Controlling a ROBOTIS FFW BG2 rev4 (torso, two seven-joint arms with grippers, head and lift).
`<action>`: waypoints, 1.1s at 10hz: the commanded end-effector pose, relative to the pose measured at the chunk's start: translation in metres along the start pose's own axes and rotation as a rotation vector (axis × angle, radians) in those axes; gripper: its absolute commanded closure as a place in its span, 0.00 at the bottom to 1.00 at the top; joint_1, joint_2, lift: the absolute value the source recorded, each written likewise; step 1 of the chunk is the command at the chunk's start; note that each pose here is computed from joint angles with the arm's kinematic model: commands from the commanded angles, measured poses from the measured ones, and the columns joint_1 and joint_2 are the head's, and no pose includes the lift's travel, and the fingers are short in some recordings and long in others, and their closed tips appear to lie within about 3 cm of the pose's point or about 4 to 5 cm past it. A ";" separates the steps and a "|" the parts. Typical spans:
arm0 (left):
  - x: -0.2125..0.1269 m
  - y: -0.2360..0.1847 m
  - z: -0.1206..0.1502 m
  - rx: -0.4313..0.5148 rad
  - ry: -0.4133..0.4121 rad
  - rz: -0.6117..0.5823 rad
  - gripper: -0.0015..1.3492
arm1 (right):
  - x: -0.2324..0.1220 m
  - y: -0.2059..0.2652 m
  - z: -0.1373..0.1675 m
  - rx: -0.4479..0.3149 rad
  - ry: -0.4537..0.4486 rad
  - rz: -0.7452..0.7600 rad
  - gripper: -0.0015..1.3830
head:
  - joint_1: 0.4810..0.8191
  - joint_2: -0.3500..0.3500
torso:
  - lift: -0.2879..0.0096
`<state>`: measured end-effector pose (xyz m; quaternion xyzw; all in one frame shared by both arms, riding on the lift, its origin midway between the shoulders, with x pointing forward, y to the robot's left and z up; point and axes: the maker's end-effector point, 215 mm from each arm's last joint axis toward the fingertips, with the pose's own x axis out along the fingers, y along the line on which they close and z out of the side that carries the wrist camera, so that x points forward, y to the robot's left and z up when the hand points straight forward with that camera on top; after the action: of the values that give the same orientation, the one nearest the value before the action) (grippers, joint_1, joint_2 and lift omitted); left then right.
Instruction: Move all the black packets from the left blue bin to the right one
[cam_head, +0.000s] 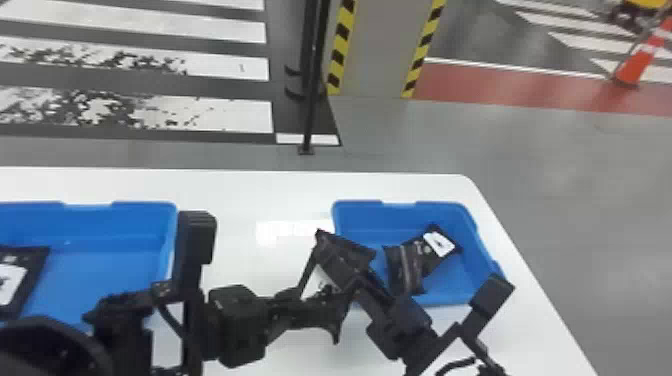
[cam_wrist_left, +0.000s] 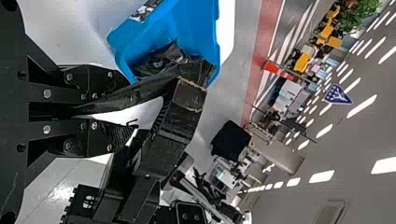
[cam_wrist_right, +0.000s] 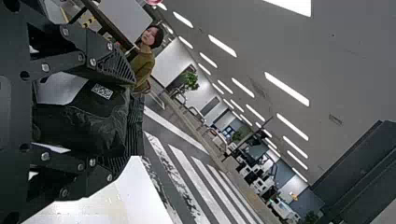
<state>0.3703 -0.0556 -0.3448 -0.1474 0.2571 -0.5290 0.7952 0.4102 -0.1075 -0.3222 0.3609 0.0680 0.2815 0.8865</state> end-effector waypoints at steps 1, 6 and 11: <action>0.000 -0.001 0.002 -0.001 -0.007 -0.003 0.90 | 0.001 0.002 -0.001 0.002 -0.001 0.006 0.92 | 0.63 0.16 | 0.50; -0.023 0.021 -0.003 -0.065 -0.041 0.063 0.13 | 0.008 -0.025 0.018 -0.052 -0.009 -0.019 0.92 | 0.63 0.19 | 0.50; -0.092 0.083 0.006 -0.057 -0.083 0.274 0.16 | 0.005 -0.180 0.078 -0.268 0.017 -0.276 0.92 | 0.63 0.18 | 0.50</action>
<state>0.4067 0.0515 -0.3580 -0.1566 0.2566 -0.4119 0.8602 0.5130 -0.2414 -0.3812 0.2340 0.0831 0.1793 0.9519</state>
